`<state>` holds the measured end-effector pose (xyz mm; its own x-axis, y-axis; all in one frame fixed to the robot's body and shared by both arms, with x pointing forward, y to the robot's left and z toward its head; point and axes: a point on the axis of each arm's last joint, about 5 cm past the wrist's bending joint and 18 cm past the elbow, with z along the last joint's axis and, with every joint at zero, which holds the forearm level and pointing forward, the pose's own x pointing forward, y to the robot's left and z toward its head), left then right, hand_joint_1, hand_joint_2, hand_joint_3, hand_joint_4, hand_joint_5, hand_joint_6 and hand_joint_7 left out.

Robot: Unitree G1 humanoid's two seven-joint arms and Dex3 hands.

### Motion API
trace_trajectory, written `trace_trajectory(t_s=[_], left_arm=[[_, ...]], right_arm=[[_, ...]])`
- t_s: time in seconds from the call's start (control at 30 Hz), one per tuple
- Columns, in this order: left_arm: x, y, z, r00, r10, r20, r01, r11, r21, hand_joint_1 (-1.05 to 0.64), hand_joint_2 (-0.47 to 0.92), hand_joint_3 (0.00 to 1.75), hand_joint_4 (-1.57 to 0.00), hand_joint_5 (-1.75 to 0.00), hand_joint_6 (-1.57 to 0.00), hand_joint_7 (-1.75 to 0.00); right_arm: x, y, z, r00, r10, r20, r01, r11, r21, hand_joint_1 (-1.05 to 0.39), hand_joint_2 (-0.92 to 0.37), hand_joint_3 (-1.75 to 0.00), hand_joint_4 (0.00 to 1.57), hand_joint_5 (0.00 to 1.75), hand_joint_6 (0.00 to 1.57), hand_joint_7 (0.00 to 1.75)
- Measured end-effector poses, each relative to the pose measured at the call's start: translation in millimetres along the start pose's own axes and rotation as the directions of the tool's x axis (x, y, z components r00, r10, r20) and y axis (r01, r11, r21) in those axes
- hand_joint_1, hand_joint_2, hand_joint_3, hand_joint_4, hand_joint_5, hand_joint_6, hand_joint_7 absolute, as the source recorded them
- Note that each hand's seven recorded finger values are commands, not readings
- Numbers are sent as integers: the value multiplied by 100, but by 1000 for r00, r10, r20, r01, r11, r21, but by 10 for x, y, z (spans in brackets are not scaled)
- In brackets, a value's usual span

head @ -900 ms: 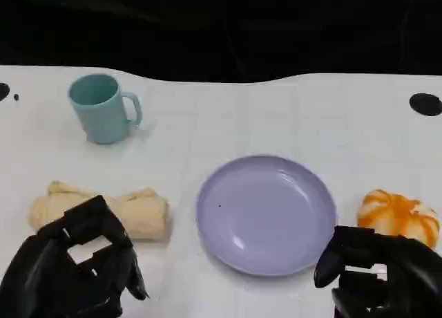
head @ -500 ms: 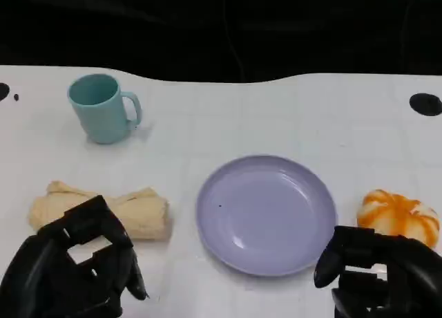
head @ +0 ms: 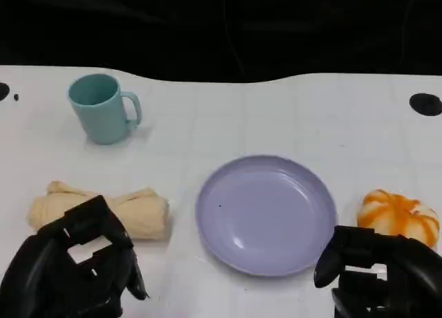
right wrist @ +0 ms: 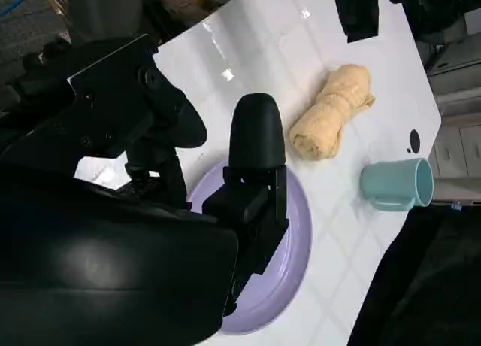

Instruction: Grasp the towel on the left side of the plate with the left hand and place it into the plate.

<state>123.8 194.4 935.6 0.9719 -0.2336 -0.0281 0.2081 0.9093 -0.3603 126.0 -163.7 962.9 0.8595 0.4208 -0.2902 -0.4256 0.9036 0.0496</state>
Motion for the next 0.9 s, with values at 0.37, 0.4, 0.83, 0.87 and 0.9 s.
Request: trace_trajectory(t_s=[0.37,0.4,0.83,0.87,0.9], left_arm=[[1,5,-2,1000,3,8,-3,1000,4,-12,59,105,-83,-142,-83,-111],[1,5,0,1000,7,13,-7,1000,12,-13,58,102,-81,-133,-84,-97],[4,-14,42,995,64,82,-77,984,159,-33,92,20,-51,-66,-70,-5],[4,-7,55,994,54,95,-72,978,197,-35,92,20,-49,-63,-67,-3],[1,5,75,994,37,107,-62,967,245,-39,92,18,-42,-57,-59,-1]], right_arm=[[0,1,0,1000,-1,0,1,1000,0,4,-56,-119,67,175,65,146],[1,2,0,1000,-1,0,1,1000,0,4,-56,-119,67,175,65,146],[6,17,0,1000,0,0,0,1000,-2,4,-54,-121,67,175,65,147],[5,18,2,1000,1,1,-1,1000,-2,4,-54,-121,66,175,65,147],[5,20,2,1000,1,1,-1,1000,-3,4,-54,-122,66,174,64,147]])
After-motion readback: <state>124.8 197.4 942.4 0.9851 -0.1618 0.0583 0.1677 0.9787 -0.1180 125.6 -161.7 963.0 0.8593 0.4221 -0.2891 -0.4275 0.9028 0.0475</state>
